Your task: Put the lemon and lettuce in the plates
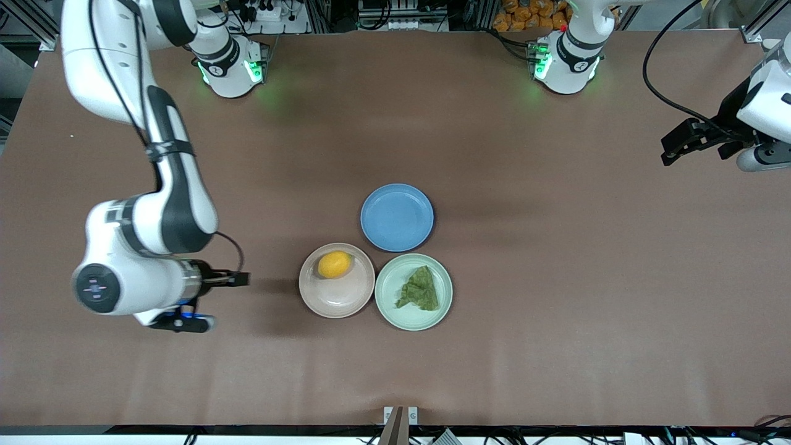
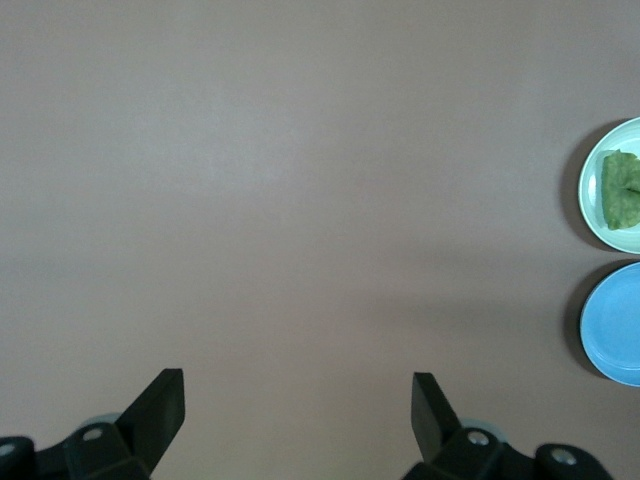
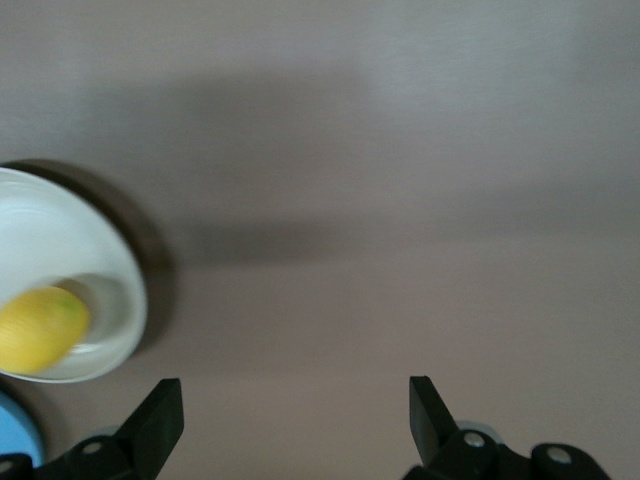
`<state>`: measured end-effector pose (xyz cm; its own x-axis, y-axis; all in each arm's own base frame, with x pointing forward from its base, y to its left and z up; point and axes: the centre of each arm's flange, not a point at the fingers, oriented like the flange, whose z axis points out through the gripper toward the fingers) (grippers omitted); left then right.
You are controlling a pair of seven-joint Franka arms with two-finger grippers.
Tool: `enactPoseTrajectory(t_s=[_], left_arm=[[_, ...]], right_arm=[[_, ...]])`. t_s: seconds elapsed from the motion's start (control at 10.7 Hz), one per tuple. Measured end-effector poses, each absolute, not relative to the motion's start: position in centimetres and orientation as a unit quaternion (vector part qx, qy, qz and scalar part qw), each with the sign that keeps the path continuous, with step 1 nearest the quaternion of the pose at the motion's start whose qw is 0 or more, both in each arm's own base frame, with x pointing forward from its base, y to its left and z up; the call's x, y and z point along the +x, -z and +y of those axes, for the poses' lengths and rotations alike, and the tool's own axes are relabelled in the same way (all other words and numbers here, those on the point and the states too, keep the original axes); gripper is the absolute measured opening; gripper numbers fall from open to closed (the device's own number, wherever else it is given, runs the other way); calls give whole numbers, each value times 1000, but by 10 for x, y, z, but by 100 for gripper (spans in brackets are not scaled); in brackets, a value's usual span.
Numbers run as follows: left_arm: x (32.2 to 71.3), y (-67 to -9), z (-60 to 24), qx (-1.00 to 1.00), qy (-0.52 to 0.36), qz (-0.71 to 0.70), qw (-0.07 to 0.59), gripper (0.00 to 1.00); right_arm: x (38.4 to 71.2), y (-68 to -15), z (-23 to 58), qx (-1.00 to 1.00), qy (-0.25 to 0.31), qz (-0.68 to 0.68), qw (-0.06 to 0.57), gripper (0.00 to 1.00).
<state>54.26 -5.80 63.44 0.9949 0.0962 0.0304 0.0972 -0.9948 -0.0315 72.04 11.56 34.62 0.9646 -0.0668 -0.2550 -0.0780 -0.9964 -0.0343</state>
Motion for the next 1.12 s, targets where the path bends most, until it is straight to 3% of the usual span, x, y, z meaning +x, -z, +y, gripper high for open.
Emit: enactPoseTrajectory(t_s=[0.38,0.75,1.12], left_arm=[[543,-644,-58,-998,25,-47,15,100],[543,-646,-56,-998,26,-49,15,100],[543,-645,-54,-998,26,-49,15,100]], right_arm=[[716,-401,66,-993,-111,25,-37,100],[691,-498,23,-995,-85,45,-31,100],[663,-555,1,-995,-82,44,-24,100]])
